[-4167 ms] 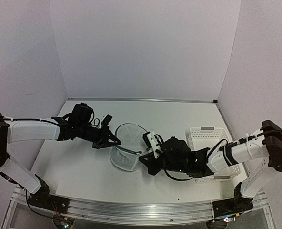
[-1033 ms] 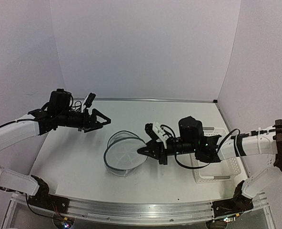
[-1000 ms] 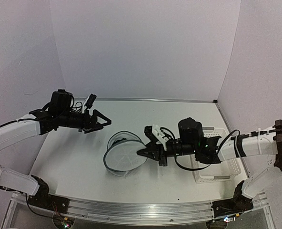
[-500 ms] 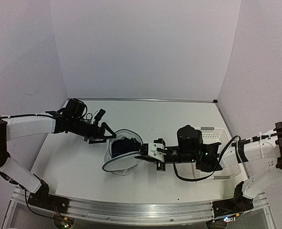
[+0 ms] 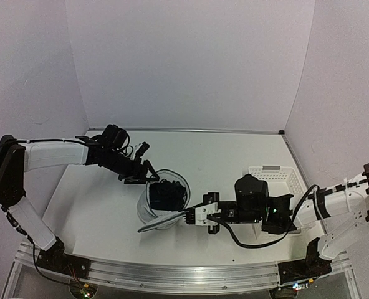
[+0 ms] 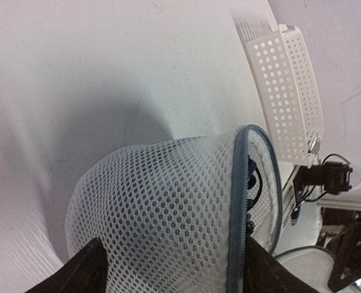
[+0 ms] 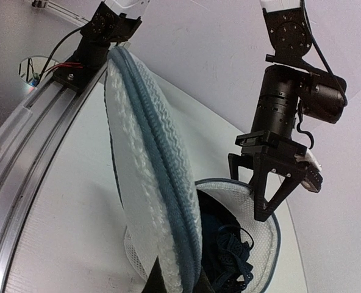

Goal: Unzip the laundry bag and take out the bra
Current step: Open the lid of the laundry bag, then pick up the bra from the laundry bag.

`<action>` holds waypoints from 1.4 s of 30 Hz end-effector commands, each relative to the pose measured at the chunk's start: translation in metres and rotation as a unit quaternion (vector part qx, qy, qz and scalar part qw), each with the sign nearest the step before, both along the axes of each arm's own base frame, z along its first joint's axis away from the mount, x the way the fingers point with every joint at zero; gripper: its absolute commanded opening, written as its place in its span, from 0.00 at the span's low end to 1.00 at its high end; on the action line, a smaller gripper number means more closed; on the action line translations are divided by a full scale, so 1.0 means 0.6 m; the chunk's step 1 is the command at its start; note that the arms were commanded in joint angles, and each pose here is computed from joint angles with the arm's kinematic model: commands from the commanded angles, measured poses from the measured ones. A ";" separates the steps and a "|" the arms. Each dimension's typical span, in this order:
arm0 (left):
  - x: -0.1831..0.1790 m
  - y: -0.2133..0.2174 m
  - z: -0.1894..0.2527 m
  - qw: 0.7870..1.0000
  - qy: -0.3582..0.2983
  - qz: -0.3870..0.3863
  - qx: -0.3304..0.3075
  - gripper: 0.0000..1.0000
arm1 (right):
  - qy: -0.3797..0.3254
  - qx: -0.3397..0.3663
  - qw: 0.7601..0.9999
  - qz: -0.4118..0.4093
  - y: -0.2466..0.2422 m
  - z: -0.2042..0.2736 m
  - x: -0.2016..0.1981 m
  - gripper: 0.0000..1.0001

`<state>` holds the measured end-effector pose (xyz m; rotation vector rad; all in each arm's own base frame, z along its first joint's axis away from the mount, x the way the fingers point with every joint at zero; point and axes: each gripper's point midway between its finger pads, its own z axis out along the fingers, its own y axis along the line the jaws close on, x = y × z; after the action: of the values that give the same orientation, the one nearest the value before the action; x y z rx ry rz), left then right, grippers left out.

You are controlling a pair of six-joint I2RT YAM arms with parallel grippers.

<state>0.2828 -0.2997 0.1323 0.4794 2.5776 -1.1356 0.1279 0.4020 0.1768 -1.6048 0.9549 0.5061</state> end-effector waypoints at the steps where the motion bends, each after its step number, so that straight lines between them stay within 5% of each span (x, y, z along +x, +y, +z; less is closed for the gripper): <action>1: 0.026 -0.012 0.022 1.000 -0.027 0.001 0.013 0.66 | -0.046 0.024 0.999 -0.011 -0.001 0.034 -0.003 0.00; 10: 0.032 -0.021 0.029 0.999 -0.030 -0.002 0.026 0.01 | -0.072 0.016 0.997 -0.027 -0.010 0.031 -0.010 0.08; 25: 0.063 0.028 0.027 0.991 -0.053 0.101 0.068 0.00 | 0.047 0.024 0.990 -0.132 -0.098 0.029 0.001 0.40; 42: -0.004 0.030 0.027 0.994 -0.034 0.104 0.014 0.00 | 0.239 0.052 0.915 -0.320 -0.067 0.064 0.089 0.59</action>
<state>0.2890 -0.2696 0.1356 0.2255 2.5786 -0.8957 0.1637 0.3468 0.1811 -1.1660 1.5994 0.4259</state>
